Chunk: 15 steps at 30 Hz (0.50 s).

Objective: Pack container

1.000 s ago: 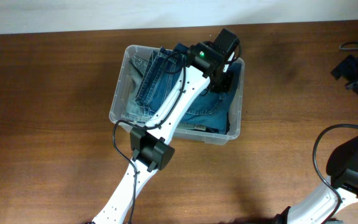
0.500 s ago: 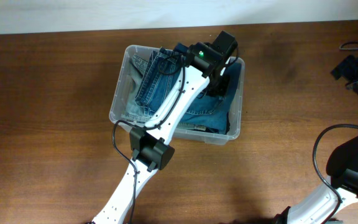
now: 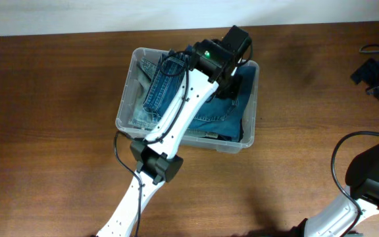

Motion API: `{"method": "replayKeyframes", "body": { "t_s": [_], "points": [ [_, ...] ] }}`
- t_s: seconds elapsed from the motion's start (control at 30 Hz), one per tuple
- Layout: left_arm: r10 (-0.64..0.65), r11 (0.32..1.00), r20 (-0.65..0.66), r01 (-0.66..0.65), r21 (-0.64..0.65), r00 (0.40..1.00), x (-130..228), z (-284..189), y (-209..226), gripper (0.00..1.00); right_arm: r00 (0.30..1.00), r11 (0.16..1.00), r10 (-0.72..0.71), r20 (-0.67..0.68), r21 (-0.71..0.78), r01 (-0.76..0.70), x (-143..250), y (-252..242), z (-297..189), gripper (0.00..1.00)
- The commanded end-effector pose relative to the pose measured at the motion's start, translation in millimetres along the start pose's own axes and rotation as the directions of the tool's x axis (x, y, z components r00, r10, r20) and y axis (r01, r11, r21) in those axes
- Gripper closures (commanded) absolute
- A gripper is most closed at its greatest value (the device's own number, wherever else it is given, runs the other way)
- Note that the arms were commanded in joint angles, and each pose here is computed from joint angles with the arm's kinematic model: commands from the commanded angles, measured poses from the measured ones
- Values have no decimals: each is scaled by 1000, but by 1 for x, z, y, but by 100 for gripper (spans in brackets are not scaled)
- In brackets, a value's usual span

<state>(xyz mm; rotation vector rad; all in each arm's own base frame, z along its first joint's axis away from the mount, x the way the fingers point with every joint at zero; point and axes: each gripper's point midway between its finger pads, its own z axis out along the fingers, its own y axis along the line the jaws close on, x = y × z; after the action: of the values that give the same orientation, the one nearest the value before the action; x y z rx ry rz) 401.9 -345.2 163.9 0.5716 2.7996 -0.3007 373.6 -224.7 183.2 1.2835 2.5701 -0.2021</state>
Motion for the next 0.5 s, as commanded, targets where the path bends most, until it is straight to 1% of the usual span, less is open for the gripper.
{"method": "replayKeyframes", "body": {
  "t_s": [0.0, 0.07, 0.17, 0.33, 0.47],
  "points": [
    [43, 997, 68, -48, 68, 997, 1, -38, -31, 99, 1000, 1000, 5, -8, 17, -4, 1, -2, 5, 2],
    [66, 995, 54, -69, 70, 996, 7, -34, -42, 99, 1000, 1000, 5, -8, 17, -4, 1, -2, 5, 2],
    [77, 995, 17, -78, 62, 997, 14, -25, -46, 99, 1000, 1000, 5, -8, 17, -4, 1, -2, 5, 2],
    [28, 998, -35, -29, -53, 999, 20, -3, -25, 99, 1000, 1000, 5, -8, 17, -4, 1, -2, 5, 2],
    [14, 996, -79, -20, -81, 997, 25, 13, -15, 99, 1000, 1000, 5, -8, 17, -4, 0, -2, 5, 2]
  ]
}}
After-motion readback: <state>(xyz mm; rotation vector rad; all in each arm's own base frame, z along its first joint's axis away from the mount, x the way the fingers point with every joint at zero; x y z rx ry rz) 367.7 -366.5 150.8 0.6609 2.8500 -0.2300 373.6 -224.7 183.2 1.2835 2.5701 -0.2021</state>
